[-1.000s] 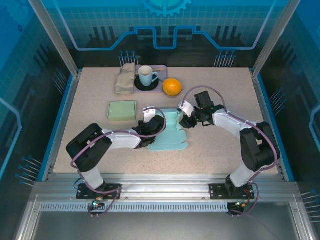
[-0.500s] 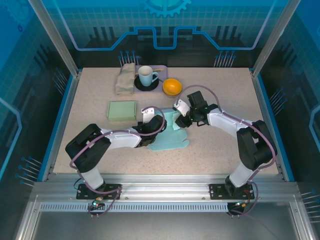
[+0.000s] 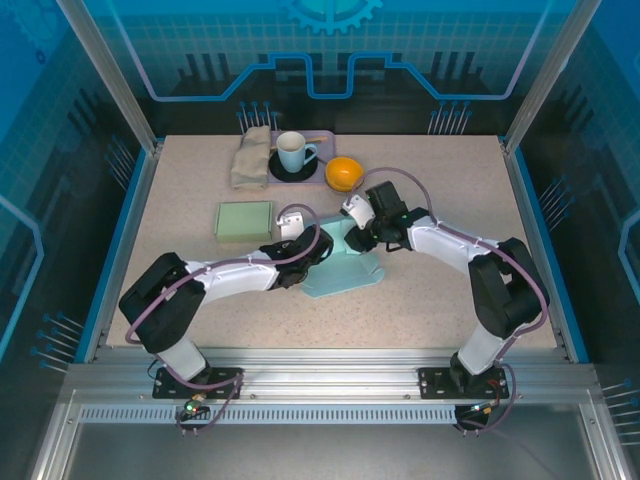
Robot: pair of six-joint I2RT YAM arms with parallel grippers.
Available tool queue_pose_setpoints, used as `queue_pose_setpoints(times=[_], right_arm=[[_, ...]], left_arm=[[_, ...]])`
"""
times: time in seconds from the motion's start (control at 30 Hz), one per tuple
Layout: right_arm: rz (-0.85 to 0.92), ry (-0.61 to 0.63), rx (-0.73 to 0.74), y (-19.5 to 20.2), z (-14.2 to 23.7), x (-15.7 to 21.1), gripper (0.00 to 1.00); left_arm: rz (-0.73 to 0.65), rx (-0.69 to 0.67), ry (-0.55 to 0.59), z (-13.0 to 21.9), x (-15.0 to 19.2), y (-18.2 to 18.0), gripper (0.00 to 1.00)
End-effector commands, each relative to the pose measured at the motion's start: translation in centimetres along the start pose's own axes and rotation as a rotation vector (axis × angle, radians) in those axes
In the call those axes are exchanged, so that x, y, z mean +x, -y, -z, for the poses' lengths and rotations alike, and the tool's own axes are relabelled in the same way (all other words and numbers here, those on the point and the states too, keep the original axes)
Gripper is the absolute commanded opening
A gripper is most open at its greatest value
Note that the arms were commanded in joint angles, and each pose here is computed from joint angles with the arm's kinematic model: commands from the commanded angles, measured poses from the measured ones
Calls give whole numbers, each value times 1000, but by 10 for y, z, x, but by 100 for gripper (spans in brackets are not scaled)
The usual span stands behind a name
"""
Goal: Fold the paper box
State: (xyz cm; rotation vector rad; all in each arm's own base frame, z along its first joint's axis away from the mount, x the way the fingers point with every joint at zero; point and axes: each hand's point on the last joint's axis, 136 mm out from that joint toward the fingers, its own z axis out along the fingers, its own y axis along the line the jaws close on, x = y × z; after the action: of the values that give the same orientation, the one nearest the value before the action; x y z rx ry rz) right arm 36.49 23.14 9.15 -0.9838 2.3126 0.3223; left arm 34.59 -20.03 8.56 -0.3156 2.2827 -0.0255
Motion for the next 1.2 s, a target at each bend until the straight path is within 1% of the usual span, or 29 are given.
queue_pose_setpoints(times=[0.0,0.1,0.2,0.33,0.37,0.47,0.6,0.77,0.83,0.9,0.93,0.97,1.03,1.07,1.13,1.17], right_arm=[[2,30,58,3,5,-5,30],[-4,10,158,17,10,0,23],[-25,-78,384,50,19,16,22],[-80,-246,741,96,50,40,23],[-88,-278,803,103,56,43,23],[-118,-305,857,110,59,50,24],[-216,-294,852,111,59,55,24],[-264,-285,937,120,66,60,24],[-304,-271,939,122,67,61,24],[-325,-247,896,118,62,58,24],[-319,-218,839,111,55,51,24],[-308,-169,751,101,46,41,26],[-305,-74,557,79,31,23,36],[-304,-28,455,65,26,14,37],[-299,-2,331,47,21,8,39],[-296,-3,294,41,19,7,39]], left_arm=[[94,98,2,20,-18,21,1],[102,72,-5,22,-19,16,1],[115,39,-4,23,-21,11,1],[106,-65,-3,22,-20,-6,2],[105,-91,-2,22,-20,-10,2],[108,-126,-1,21,-17,-17,2],[115,-124,-1,21,-17,-17,2],[113,-134,-5,21,-16,-19,2],[111,-139,-9,20,-13,-20,2],[110,-143,-14,18,-11,-20,2],[111,-142,-17,18,-10,-20,2],[112,-139,-19,17,-9,-20,2],[112,-134,-22,16,-7,-19,2],[112,-135,-20,16,-7,-20,2],[113,-134,-15,16,-8,-19,2],[114,-136,-14,16,-9,-20,2]])
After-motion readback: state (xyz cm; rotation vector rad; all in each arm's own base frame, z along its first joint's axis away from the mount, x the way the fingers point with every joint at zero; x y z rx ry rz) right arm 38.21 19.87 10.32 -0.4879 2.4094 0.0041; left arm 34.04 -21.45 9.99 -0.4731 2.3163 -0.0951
